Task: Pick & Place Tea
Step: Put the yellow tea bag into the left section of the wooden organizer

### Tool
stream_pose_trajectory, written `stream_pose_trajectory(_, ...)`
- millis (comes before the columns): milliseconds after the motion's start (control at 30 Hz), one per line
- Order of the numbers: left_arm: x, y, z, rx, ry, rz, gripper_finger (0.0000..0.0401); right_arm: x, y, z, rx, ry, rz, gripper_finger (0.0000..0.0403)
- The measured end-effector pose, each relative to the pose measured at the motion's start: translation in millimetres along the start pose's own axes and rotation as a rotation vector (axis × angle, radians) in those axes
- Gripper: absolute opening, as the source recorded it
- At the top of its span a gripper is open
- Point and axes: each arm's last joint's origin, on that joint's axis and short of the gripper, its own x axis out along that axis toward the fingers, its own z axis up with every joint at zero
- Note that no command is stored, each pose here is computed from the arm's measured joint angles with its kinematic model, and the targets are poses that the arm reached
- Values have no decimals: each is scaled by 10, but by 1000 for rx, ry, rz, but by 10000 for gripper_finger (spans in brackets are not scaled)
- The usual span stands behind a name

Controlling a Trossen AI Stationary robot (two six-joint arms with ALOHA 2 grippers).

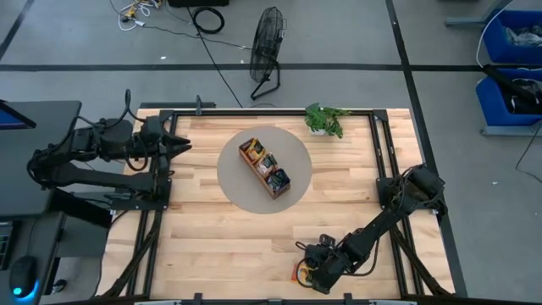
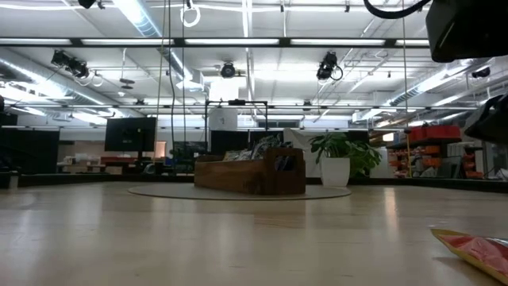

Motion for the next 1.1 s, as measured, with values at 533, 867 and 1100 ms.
stream_pose_trajectory(533,1,14,5,-32,-14,49,85,143,-32,-96,-222,45,-47,57)
stream_pose_trajectory(867,59,-2,9,-22,4,55,85,138,-139,36,-105,107,-36,5)
stream_pose_trajectory(1100,76,-7,9,-5,10,56,85,-4,-90,237,-116,116,-169,2)
